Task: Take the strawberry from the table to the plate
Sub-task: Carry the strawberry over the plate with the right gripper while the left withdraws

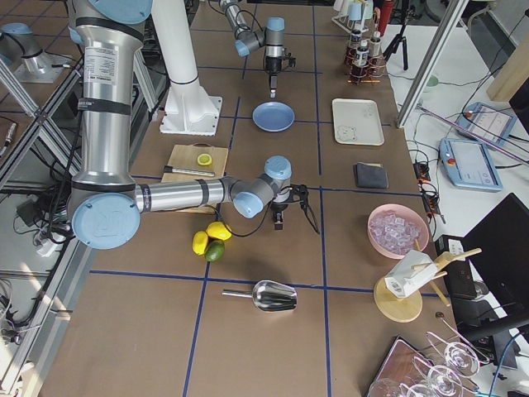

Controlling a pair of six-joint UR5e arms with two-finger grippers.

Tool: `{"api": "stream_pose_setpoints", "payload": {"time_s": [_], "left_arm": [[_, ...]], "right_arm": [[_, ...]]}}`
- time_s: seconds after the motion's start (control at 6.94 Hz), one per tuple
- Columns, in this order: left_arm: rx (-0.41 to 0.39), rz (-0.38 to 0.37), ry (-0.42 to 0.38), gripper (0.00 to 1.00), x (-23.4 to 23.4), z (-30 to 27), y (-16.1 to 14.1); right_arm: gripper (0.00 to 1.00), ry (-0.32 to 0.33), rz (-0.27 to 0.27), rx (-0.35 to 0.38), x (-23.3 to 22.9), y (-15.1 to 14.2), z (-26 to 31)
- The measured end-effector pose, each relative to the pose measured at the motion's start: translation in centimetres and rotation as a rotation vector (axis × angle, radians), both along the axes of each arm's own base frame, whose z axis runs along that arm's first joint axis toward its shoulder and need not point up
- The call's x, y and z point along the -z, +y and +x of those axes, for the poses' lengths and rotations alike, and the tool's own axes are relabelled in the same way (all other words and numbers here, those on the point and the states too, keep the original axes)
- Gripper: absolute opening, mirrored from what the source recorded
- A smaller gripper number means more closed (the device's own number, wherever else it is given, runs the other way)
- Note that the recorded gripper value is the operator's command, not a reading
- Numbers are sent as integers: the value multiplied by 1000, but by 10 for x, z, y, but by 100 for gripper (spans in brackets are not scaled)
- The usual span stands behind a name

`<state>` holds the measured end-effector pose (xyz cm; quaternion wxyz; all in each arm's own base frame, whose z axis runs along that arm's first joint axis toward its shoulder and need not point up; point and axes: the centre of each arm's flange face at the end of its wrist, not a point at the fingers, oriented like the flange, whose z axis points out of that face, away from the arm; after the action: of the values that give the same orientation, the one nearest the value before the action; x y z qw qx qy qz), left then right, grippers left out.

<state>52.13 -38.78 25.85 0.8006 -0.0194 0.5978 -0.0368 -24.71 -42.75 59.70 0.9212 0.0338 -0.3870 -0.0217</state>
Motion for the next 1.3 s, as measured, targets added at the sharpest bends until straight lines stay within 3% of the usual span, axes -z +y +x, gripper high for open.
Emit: {"api": "stream_pose_setpoints", "payload": {"time_s": [0.29, 0.58, 0.86, 1.3], "left_arm": [[1, 2, 4, 88, 1, -3, 1], [1, 7, 15, 88, 6, -7, 3], [4, 18, 35, 89, 15, -16, 5], [46, 43, 77, 89, 25, -71, -3]], "right_arm": [[0, -4, -1, 1, 2, 2, 2], [0, -48, -21, -37, 36, 4, 1], [0, -145, -87, -131, 106, -3, -29], [0, -298, -210, -208, 243, 4, -152]]}}
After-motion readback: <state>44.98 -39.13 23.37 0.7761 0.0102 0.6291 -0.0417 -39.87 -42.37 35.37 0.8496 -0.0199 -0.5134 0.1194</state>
